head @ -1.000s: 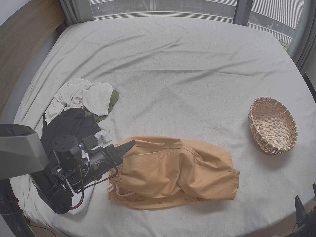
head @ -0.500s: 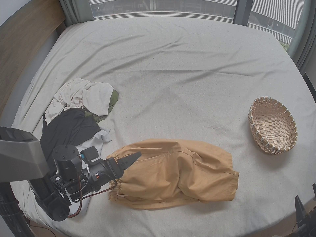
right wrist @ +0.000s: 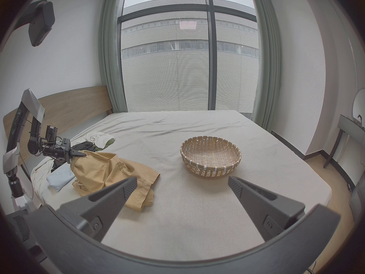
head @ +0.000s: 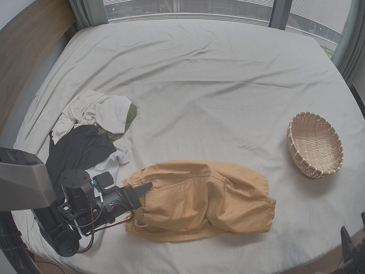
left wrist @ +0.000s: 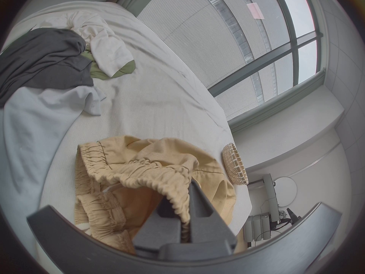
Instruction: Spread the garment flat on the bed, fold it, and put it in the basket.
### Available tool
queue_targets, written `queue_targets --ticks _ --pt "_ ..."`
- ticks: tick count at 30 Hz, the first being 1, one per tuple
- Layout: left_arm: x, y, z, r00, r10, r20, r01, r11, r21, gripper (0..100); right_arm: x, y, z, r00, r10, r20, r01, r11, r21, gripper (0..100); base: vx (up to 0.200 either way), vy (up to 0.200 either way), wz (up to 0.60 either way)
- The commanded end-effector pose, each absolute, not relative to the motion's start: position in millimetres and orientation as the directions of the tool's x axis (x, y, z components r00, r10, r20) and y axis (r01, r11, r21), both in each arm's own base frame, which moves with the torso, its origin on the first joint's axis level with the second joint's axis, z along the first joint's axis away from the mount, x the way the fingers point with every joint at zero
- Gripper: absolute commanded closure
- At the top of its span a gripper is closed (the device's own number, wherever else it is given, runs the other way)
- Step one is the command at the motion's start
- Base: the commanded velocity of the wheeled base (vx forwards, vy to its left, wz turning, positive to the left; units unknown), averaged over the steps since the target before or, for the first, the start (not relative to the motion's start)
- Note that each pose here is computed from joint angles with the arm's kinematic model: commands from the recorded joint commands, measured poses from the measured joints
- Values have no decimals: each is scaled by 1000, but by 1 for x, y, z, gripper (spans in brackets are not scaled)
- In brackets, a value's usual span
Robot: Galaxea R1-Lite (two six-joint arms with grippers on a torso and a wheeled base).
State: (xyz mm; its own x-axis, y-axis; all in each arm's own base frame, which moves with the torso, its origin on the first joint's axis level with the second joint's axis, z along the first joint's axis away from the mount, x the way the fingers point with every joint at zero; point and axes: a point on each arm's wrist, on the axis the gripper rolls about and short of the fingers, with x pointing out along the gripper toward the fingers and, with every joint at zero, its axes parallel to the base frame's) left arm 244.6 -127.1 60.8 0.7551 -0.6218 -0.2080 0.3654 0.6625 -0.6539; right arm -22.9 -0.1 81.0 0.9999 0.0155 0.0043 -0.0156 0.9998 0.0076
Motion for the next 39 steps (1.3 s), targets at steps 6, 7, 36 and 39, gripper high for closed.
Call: queue_targets --ticks 6,7,36,39 --pt "267 -117 108 805 -593 3 459 620 -636 100 -22 0 76 1000 18 -2 -18 1000 0 0 0 0 0" --pt "267 -117 108 806 -592 4 459 620 -636 100 -22 0 76 1000 18 0 -18 1000 0 0 0 0 0" --pt "268 -111 104 806 -592 -13 451 628 -635 100 120 31 184 832 467 -300 -264 808 527 0 0 0 0" --pt "268 -111 103 808 -589 -16 447 630 -635 100 130 33 177 818 469 -333 -250 811 528 0 0 0 0"
